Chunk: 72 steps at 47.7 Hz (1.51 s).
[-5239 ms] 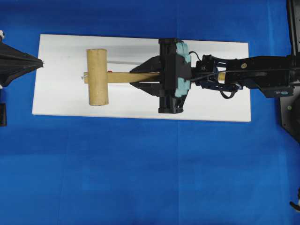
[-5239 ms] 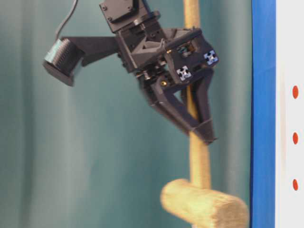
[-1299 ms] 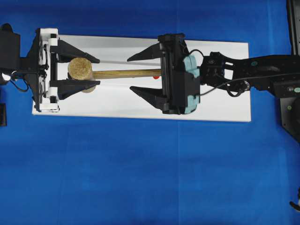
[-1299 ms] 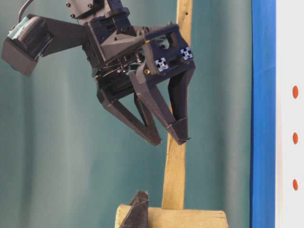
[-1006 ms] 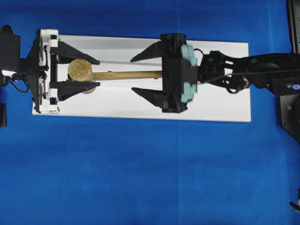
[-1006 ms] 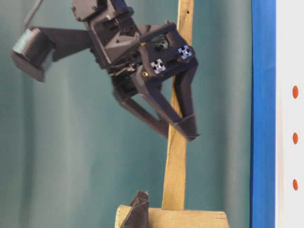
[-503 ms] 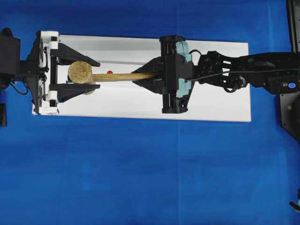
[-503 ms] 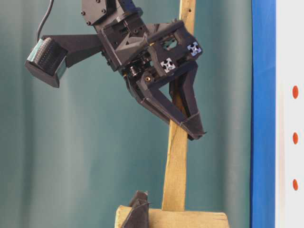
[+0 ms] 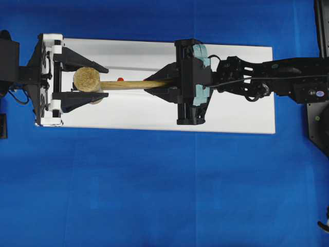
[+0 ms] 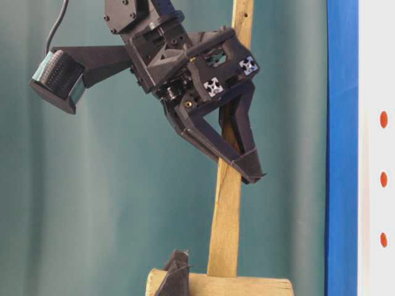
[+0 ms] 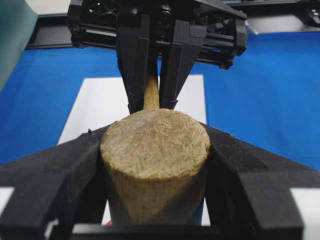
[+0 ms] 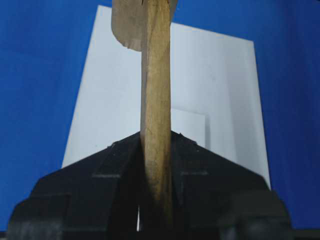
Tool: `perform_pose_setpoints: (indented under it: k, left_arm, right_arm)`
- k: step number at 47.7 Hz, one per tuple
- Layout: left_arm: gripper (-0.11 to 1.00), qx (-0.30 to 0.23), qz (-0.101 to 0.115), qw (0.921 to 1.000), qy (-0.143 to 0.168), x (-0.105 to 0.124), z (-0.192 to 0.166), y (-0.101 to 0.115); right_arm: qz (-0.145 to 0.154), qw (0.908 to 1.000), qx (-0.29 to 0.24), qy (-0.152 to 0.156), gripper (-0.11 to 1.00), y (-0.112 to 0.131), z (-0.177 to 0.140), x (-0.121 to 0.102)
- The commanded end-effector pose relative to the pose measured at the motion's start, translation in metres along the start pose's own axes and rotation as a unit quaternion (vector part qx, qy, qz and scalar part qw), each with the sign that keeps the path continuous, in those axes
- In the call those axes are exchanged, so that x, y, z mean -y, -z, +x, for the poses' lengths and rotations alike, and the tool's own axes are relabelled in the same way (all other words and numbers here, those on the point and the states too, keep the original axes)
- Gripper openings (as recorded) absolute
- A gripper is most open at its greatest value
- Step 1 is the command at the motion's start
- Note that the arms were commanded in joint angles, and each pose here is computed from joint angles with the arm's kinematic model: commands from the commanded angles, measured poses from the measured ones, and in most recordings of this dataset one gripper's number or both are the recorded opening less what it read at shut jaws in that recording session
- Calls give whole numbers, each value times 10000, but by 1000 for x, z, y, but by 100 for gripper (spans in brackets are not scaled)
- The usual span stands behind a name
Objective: Hit the mark with a hammer.
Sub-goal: 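Withdraw the left gripper and swing the mallet over the red dots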
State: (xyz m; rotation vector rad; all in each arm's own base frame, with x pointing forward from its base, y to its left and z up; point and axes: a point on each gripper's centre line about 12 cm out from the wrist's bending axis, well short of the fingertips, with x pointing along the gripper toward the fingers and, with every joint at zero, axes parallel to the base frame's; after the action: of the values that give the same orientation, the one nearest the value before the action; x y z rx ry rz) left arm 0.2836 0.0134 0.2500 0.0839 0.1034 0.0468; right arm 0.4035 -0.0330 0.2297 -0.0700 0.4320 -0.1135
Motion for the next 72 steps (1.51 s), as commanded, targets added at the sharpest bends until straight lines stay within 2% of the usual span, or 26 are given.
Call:
perform_pose_setpoints:
  k: [1,9,14,17,24,30,42,55,65,72]
  left_arm:
    - [45,199,-68,9998,-8,0,-3,-11]
    - [48,222,-76,9997,-17,-1,-7,-11]
    - [77,245,-69,9997,-19,-1,-9,-11]
    - [87,245,-69,9997,-19,-1,-11,-11]
    - [82,248,-65,9996,-72,-4,-17,-10]
    - [82,222,-69,9997,-106,-5,-27,-9]
    - [82,137,-77,9998,-115,-6,-65,-11]
    - [82,-52,-104,9999,-77,-5,-108,-13]
    - [82,-106,-113,9999,-77,-5,-114,-9]
    - [82,-189,-105,9997,-63,-4,-112,-5]
  right_arm:
    - [74,9998,146,64,2,-9,-3,4]
    - [116,9998,144,70,2,-10,-3,5]
    - [151,9998,136,62,2,-10,-3,4]
    - [169,9998,128,65,2,-9,-3,5]
    - [204,9997,113,56,2,-8,-4,4]
    - [311,9995,38,42,2,-4,-6,4]
    - [602,9981,-129,-20,2,6,-14,2]
    - [722,9972,-175,-10,2,9,-15,2]
    - [734,9971,-176,26,2,10,-14,3]
    - [808,9964,-167,210,2,12,-13,18]
